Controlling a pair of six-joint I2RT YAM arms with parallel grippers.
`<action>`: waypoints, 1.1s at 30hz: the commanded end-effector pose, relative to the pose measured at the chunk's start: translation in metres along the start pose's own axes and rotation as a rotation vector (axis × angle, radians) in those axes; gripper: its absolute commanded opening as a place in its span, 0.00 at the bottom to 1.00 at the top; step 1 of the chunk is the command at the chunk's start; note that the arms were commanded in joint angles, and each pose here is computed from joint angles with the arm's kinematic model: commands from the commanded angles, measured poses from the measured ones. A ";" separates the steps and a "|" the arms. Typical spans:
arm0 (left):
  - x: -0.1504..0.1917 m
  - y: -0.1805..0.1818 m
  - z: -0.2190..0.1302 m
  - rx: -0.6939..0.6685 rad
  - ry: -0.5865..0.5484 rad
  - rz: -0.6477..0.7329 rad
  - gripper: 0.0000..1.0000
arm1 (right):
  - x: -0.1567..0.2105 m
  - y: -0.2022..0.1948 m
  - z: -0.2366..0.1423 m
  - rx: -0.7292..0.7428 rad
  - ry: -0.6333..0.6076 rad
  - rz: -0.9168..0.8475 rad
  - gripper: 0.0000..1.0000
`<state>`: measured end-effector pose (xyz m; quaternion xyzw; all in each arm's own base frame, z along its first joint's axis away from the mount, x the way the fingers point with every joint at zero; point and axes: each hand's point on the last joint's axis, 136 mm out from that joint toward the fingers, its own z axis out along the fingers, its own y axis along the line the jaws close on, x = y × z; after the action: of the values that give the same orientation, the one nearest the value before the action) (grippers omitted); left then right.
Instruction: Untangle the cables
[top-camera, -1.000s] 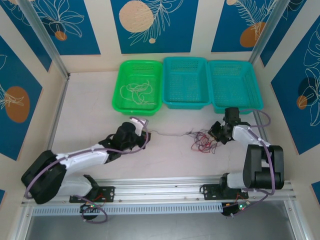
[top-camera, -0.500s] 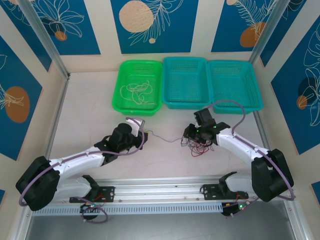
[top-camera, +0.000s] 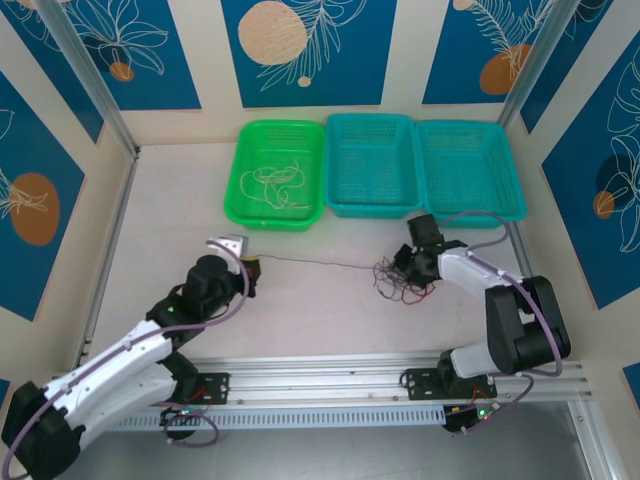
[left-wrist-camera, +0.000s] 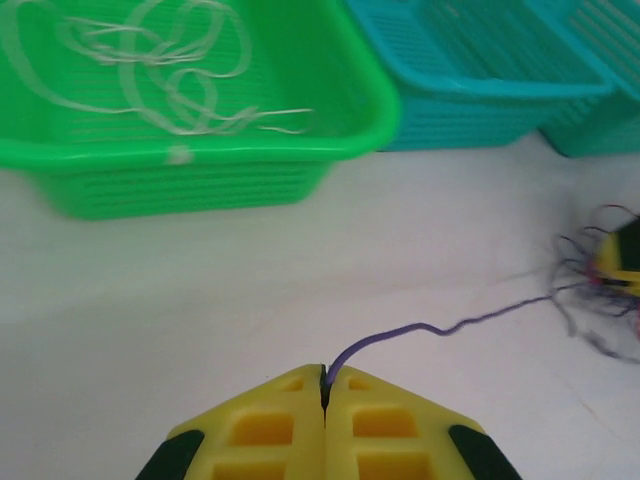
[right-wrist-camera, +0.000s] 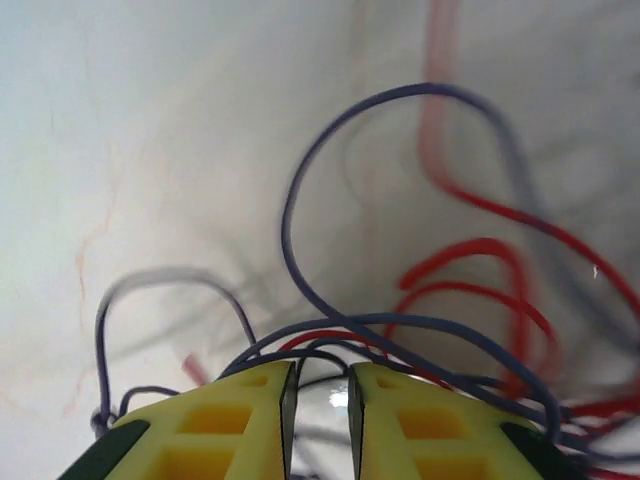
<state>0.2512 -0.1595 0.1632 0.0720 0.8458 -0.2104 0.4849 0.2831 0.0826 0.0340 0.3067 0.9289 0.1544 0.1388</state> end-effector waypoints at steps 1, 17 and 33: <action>0.036 0.034 -0.009 -0.109 0.103 -0.032 0.00 | -0.010 -0.015 -0.011 0.014 -0.039 0.024 0.24; -0.003 -0.074 -0.003 0.332 0.050 0.434 0.48 | 0.004 0.038 -0.008 -0.054 0.054 -0.207 0.21; 0.035 -0.221 0.124 0.637 0.213 0.629 0.53 | 0.024 0.048 -0.018 -0.088 0.110 -0.273 0.21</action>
<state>0.2465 -0.3910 0.1289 0.4811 0.7487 -0.2811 0.3591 0.2913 0.1234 0.0559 0.1800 0.9590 0.1761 0.1300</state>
